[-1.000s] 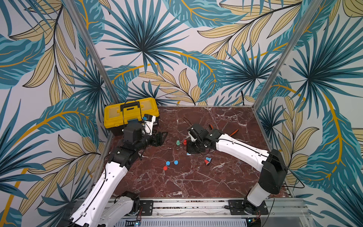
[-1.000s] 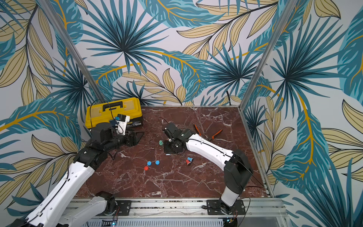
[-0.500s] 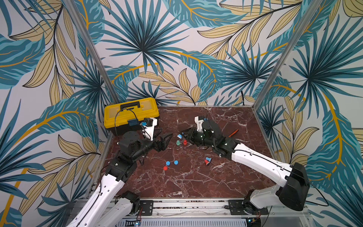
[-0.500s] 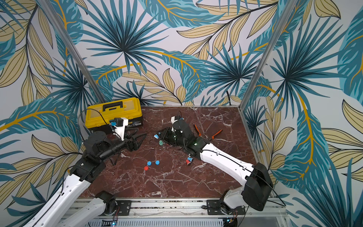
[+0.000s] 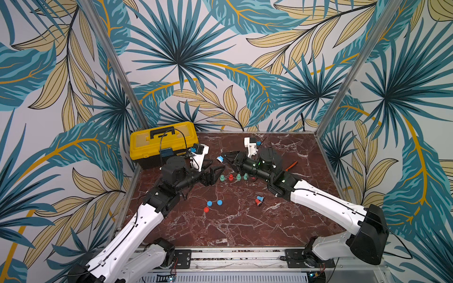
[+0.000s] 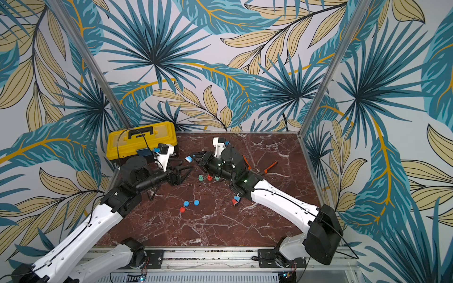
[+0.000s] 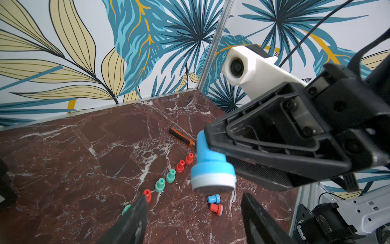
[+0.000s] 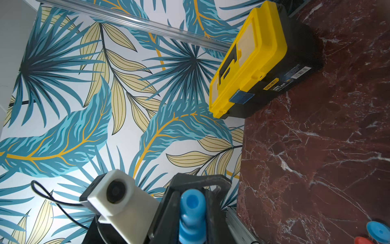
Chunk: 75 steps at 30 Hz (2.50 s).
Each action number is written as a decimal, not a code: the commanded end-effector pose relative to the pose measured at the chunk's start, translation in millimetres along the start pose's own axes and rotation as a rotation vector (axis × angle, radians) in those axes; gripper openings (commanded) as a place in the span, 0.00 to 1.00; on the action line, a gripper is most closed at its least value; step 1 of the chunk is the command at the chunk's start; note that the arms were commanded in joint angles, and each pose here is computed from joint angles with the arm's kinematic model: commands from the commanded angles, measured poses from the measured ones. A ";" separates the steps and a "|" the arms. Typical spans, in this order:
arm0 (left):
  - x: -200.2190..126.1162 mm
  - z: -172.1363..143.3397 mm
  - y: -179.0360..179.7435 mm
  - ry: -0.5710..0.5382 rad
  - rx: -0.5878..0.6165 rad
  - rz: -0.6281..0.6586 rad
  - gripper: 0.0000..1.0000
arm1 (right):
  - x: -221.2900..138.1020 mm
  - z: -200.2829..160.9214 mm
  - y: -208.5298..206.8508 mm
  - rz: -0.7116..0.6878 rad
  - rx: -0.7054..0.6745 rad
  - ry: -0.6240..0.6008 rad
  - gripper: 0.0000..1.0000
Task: Close the stamp cap
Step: Pick up the stamp from the center of the board.
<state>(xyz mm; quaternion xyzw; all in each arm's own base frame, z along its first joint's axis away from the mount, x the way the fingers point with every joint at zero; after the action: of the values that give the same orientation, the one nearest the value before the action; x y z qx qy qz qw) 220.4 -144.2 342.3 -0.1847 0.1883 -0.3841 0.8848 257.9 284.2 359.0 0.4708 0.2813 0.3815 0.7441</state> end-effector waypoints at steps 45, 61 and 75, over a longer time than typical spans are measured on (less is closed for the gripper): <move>2.4 6.8 -8.2 -0.014 0.009 -0.069 0.37 | -3.0 -8.4 -9.5 -0.010 -0.042 0.048 0.05; 3.6 4.2 -10.6 0.009 0.029 -0.107 0.19 | -8.7 -7.0 -6.0 -0.006 -0.085 0.066 0.10; -16.0 1.1 -48.1 0.097 0.219 -0.500 0.16 | -50.8 -7.3 26.1 0.061 -0.213 0.522 0.41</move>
<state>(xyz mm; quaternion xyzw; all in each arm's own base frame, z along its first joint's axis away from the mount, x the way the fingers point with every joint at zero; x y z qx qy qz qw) 197.0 -162.0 349.5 -0.1348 0.1779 -0.5563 0.8005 238.6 256.7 387.5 0.3237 0.3522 0.4958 0.7248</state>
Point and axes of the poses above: each gripper's point midway between its finger pads, its own x axis out along the fingers, its own y axis along the line the jaws close on, z = x × y, the point moved 9 cm from there along -x, back along the fingers, and after that the axes turned 9 degrees about -x, right-handed, at the moved point
